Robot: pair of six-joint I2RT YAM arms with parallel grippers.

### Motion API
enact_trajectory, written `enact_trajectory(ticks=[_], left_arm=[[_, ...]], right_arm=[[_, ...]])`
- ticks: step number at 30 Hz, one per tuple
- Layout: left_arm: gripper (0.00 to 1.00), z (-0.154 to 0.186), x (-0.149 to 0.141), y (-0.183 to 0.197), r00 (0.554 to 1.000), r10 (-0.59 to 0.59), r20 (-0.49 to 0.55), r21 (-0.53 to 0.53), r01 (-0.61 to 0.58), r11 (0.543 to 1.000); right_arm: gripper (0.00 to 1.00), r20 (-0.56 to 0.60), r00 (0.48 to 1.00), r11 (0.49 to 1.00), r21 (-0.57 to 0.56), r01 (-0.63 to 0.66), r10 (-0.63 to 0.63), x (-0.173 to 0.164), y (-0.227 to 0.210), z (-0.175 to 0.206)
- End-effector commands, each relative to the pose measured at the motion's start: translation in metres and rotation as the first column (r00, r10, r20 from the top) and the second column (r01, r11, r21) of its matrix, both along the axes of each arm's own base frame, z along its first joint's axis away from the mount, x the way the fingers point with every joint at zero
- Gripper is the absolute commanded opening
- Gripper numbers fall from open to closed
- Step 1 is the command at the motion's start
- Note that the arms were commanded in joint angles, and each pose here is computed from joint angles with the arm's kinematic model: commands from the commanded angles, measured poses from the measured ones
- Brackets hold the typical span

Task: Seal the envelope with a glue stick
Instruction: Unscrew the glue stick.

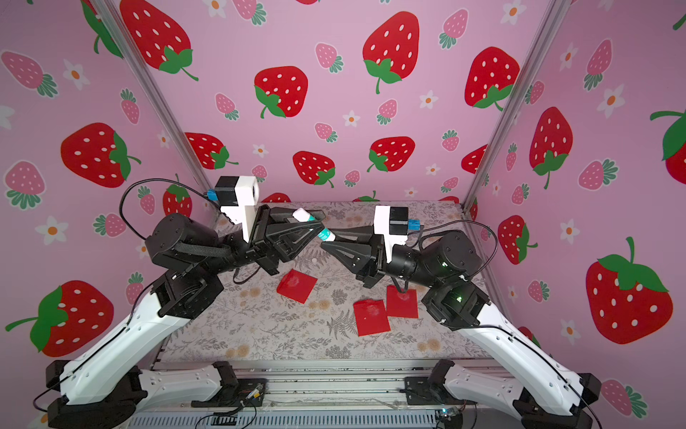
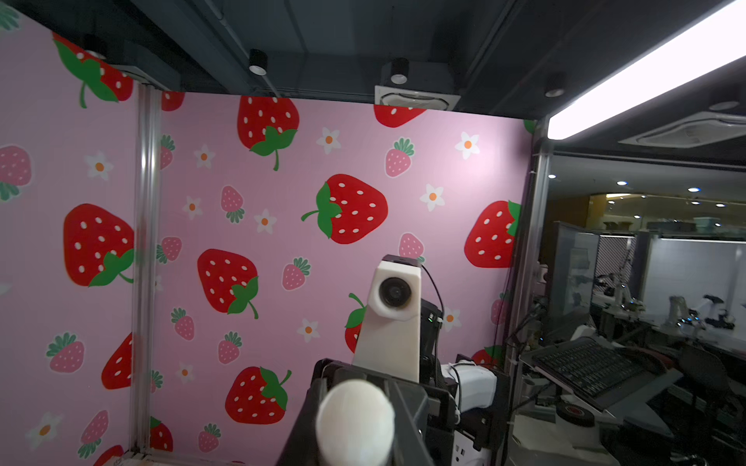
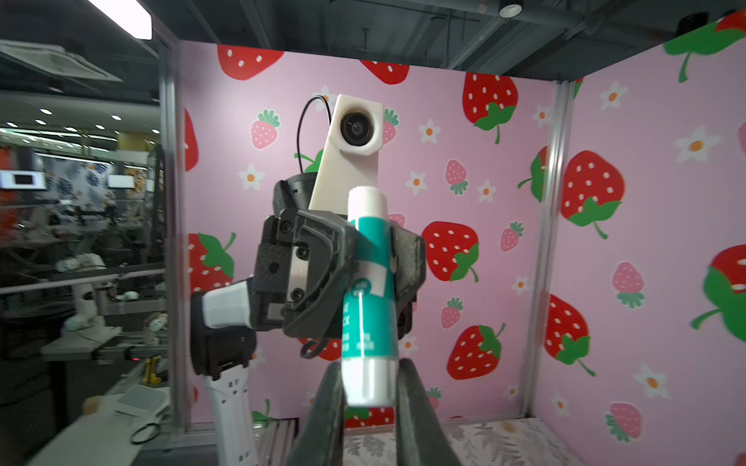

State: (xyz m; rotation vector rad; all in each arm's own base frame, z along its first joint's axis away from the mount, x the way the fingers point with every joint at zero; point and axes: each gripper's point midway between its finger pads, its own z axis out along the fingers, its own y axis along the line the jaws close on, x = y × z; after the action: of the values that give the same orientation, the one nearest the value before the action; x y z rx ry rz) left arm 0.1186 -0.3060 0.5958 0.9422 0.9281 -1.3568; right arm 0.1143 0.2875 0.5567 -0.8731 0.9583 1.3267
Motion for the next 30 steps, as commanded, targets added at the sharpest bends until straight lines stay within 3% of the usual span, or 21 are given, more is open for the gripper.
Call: enact_trajectory(ticks=[1,3,5,8,12,15,19,20,23,26,30], left_arm=[[0.0,-0.006,-0.068,0.008,0.916,-0.333,0.224,0.117,0.314,0.942],[0.0,-0.012,-0.09,0.016,0.843,-0.466,0.268,0.18,0.431,0.884],[0.0,-0.019,-0.111,0.028,0.746,-0.601,0.286,0.254,0.545,0.799],[0.0,-0.025,-0.127,0.041,0.652,-0.705,0.279,0.322,0.629,0.708],[0.0,-0.029,-0.133,0.048,0.592,-0.762,0.263,0.349,0.679,0.647],[0.0,-0.031,-0.129,0.043,0.606,-0.754,0.254,0.344,0.671,0.656],[0.0,-0.03,-0.118,0.034,0.676,-0.691,0.256,0.322,0.614,0.72],[0.0,-0.03,-0.113,0.031,0.709,-0.656,0.259,0.311,0.582,0.751],[0.0,-0.024,-0.09,0.018,0.842,-0.474,0.26,0.257,0.412,0.874],[0.0,-0.016,-0.056,0.01,0.947,-0.248,0.204,0.179,0.213,0.96],[0.0,-0.006,-0.014,0.008,0.999,-0.021,0.033,0.083,0.018,0.996]], right_arm=[[0.0,-0.071,0.973,0.973,0.09,-0.214,0.221,-0.035,-0.015,0.014],[0.0,-0.064,0.951,0.951,0.092,-0.296,0.302,-0.048,-0.018,0.007],[0.0,-0.064,0.925,0.927,0.068,-0.37,0.374,-0.059,-0.017,-0.002],[0.0,-0.086,0.867,0.87,-0.003,-0.492,0.49,-0.076,-0.013,-0.014],[0.0,-0.108,0.815,0.814,-0.062,-0.577,0.569,-0.095,-0.009,-0.028],[0.0,-0.102,0.831,0.826,-0.093,-0.555,0.547,-0.099,-0.005,-0.034],[0.01,-0.063,0.908,0.906,-0.068,-0.417,0.413,-0.084,-0.007,-0.032],[0.11,-0.061,0.932,0.931,-0.055,-0.36,0.357,-0.074,-0.004,-0.034],[0.35,-0.003,0.982,0.982,0.017,-0.186,0.187,-0.059,-0.02,-0.023],[0.45,0.04,0.999,0.997,0.068,-0.023,0.02,-0.041,-0.03,-0.014],[0.48,0.132,0.982,0.986,0.117,0.121,-0.136,-0.027,-0.039,-0.001]])
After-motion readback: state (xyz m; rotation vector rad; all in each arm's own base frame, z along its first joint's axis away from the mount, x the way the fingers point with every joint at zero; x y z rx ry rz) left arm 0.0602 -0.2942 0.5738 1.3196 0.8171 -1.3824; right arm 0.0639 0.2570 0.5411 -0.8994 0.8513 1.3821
